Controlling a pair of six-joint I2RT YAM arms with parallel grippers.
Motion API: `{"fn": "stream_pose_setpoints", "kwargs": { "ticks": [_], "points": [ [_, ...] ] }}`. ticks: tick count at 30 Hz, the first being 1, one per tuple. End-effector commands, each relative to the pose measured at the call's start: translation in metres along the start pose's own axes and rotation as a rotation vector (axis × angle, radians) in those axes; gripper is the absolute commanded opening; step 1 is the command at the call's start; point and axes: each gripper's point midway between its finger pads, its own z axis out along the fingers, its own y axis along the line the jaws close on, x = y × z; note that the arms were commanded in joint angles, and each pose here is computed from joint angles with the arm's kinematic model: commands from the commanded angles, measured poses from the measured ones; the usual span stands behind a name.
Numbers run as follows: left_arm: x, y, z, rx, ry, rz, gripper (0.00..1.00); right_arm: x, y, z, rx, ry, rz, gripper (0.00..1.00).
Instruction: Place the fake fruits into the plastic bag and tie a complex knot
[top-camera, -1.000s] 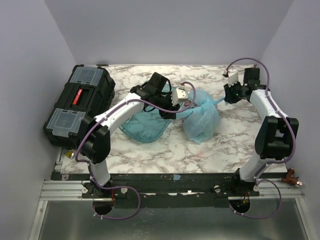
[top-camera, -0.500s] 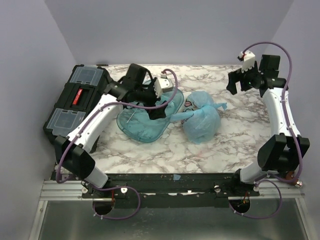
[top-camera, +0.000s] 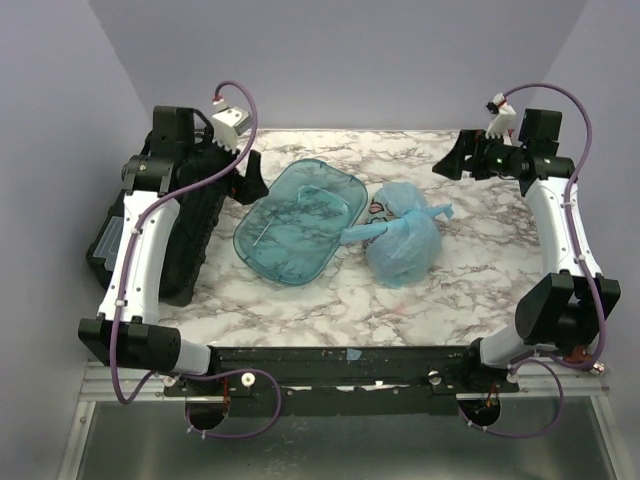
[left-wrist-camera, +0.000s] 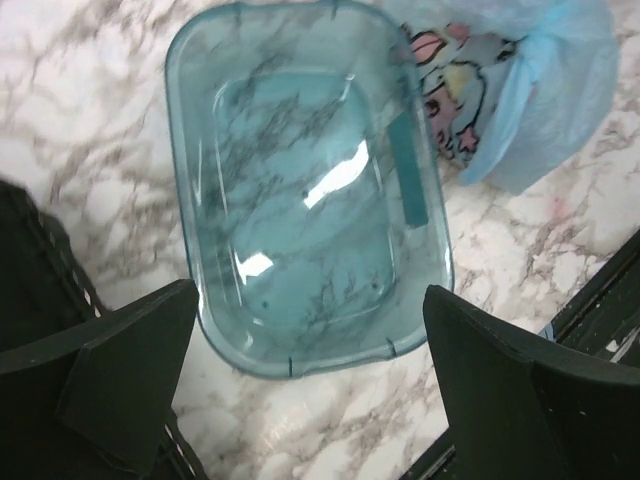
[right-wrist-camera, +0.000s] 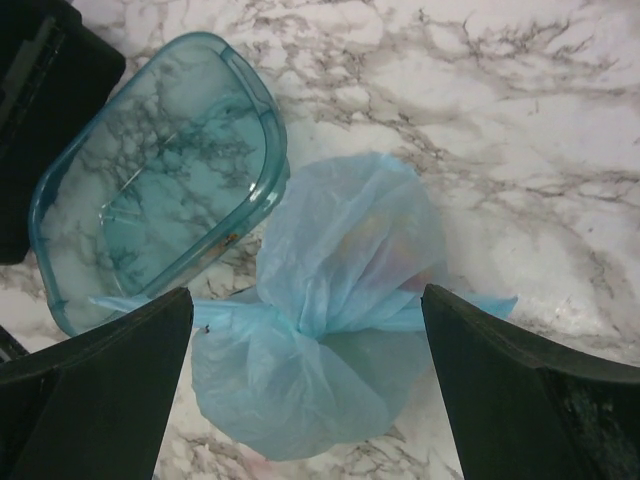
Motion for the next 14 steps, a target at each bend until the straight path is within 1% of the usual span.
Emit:
{"fn": "stream_pose_setpoints", "kwargs": {
  "ticks": [1, 6, 8, 14],
  "points": [
    [0.044, 0.019, -0.017, -0.145, 0.042, -0.178, 0.98, 0.038, -0.010, 0.015, 0.003, 0.090, 0.104, 1.00],
    [0.074, 0.024, -0.017, -0.221, 0.039, -0.222, 0.98, 0.048, -0.010, 0.014, 0.000, 0.098, 0.113, 1.00],
    [0.079, 0.025, -0.016, -0.232, 0.037, -0.234, 0.98, 0.049, -0.010, 0.014, 0.006, 0.100, 0.110, 1.00],
    [0.076, 0.027, -0.023, -0.263, 0.027, -0.198, 0.98, 0.040, -0.004, 0.009, -0.006, 0.076, 0.091, 1.00]
  ]
}}
